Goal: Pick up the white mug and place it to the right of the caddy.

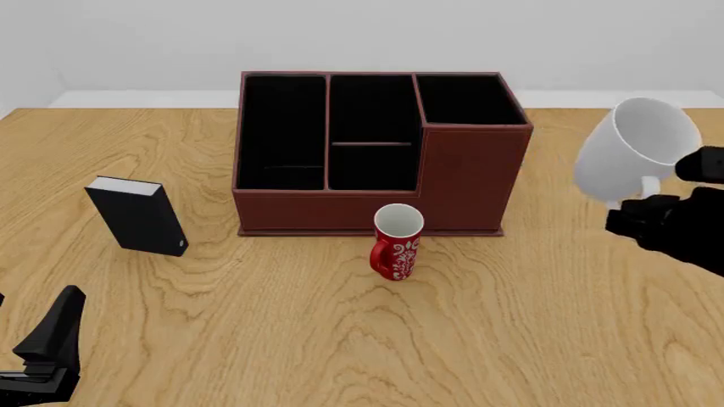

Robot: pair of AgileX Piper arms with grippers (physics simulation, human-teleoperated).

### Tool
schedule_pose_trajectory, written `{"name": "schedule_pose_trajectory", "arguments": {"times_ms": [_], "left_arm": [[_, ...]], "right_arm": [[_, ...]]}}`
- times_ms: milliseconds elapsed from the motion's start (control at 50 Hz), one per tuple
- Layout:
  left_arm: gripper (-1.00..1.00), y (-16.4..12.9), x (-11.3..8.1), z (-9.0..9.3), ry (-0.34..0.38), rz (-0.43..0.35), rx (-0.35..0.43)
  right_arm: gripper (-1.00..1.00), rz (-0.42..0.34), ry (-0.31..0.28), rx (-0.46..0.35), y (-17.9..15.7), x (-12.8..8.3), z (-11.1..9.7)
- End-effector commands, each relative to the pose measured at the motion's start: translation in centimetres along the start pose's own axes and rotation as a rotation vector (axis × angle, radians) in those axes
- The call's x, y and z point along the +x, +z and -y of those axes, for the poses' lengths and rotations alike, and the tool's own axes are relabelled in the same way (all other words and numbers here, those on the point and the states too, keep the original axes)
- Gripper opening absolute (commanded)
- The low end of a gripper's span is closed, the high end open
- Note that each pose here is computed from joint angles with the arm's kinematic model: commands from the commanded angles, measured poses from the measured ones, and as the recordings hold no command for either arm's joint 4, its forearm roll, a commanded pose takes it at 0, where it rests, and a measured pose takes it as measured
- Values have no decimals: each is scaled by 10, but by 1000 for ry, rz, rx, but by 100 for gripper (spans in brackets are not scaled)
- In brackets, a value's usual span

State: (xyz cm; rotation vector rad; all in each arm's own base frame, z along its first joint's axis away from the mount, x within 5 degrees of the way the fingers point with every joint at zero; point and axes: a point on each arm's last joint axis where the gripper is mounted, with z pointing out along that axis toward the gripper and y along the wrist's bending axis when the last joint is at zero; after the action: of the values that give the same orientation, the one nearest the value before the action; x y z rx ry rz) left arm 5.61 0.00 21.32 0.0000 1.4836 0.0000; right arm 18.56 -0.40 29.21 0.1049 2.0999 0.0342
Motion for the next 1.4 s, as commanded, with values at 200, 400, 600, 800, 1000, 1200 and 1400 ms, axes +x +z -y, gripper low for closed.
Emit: {"name": "schedule_pose_trajectory", "arguments": {"times_ms": [200,400,600,800,1000,1200,1400], "left_arm": [[100,0,0,0,0,0,0],[100,0,0,0,0,0,0],[100,0,0,0,0,0,0],[100,0,0,0,0,0,0],[100,0,0,0,0,0,0],[100,0,0,0,0,0,0],[100,0,0,0,0,0,0]], "right_arm": [[-100,19,33,61,0,-9,13],[-100,17,37,70,11,-26,15],[-100,-15,25,63,40,-48,14],[-100,-21,22,64,56,-78,14],[-100,-29,8,69,67,-100,15],[-100,-57,8,78,84,-116,19],[-100,-110,3,88,113,-113,25]]}}
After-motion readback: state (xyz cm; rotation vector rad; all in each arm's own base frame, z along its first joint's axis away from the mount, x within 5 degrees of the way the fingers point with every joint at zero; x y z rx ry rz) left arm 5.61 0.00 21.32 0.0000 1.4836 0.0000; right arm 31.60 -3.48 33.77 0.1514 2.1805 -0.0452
